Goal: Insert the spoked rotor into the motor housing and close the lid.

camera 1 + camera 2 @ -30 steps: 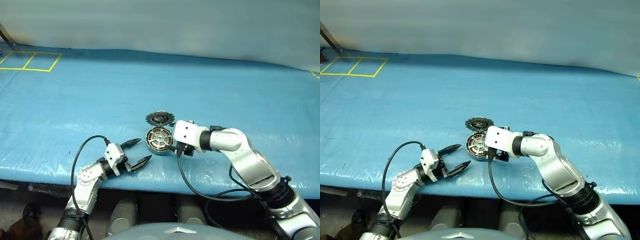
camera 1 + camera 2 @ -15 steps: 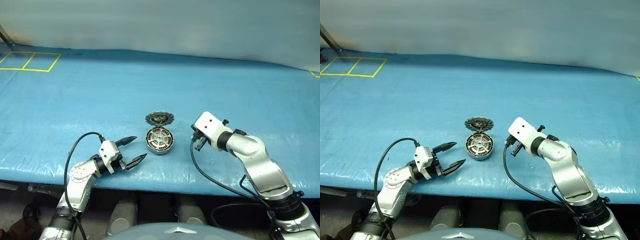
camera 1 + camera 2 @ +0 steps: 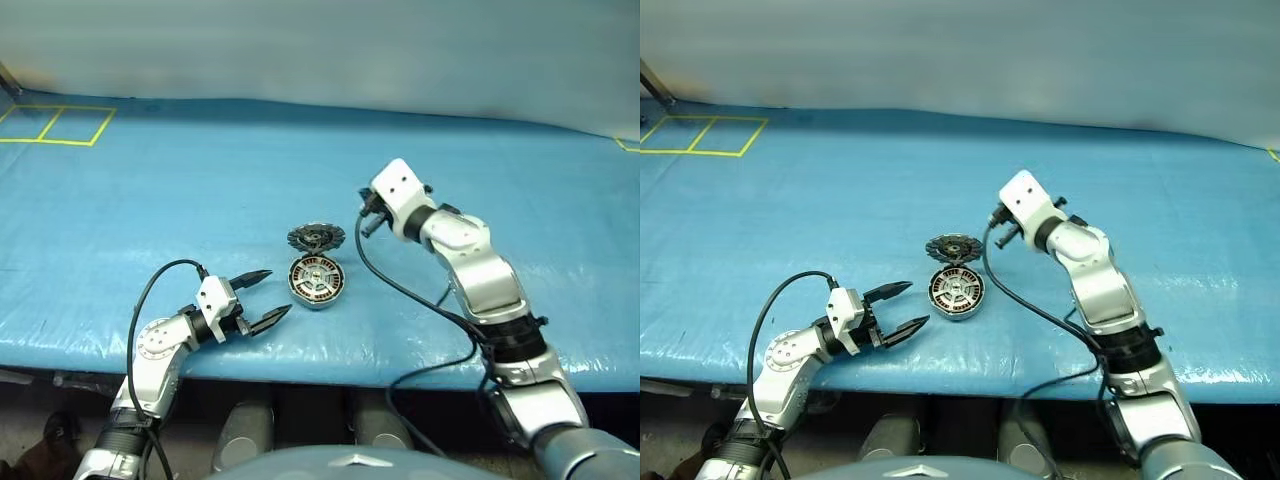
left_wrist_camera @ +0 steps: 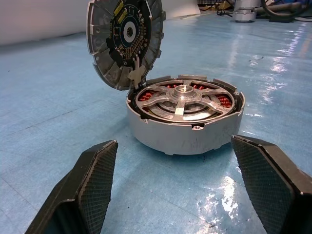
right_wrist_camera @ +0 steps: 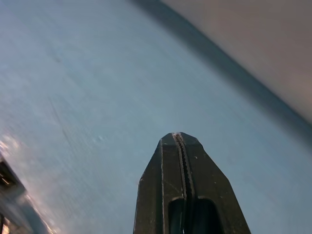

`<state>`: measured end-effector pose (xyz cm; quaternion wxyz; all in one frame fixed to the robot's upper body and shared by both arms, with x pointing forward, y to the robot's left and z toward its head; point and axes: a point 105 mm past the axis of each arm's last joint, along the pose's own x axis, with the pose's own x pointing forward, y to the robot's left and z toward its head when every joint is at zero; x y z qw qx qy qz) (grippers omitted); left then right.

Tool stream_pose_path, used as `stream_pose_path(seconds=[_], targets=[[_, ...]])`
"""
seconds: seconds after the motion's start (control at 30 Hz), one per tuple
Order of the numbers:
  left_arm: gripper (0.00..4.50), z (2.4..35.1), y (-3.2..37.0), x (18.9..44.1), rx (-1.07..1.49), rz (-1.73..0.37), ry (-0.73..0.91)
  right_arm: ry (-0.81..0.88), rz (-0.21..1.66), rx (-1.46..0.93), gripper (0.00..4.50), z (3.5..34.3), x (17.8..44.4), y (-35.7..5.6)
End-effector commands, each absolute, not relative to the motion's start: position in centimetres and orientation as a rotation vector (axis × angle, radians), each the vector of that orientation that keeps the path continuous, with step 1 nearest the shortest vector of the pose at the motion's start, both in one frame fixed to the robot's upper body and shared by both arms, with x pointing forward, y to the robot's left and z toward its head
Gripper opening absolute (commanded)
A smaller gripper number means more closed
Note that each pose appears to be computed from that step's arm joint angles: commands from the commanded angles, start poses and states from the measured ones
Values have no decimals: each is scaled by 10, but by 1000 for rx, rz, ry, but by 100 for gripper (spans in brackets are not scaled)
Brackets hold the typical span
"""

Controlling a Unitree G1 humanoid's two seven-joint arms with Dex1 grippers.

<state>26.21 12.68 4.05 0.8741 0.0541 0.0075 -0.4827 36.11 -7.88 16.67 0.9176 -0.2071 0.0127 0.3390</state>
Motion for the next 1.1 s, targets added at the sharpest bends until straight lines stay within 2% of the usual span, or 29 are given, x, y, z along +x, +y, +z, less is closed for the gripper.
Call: stream_pose_path(seconds=[0.03, 0.13, 0.47, 0.67, 1.1], targets=[[409, 54, 127, 262, 116, -1010, -36, -32, 870, -350, 2, 178, 341, -51], [409, 55, 128, 261, 117, -1004, -41, -16, 943, -334, 2, 171, 329, -40], [409, 53, 132, 260, 114, -976, -40, 36, 997, -387, 2, 155, 306, -39], [409, 55, 137, 261, 127, -960, -43, 121, 1014, -402, 2, 128, 289, -39], [409, 53, 132, 265, 126, -978, -44, 261, 1020, -374, 2, 85, 270, -44]])
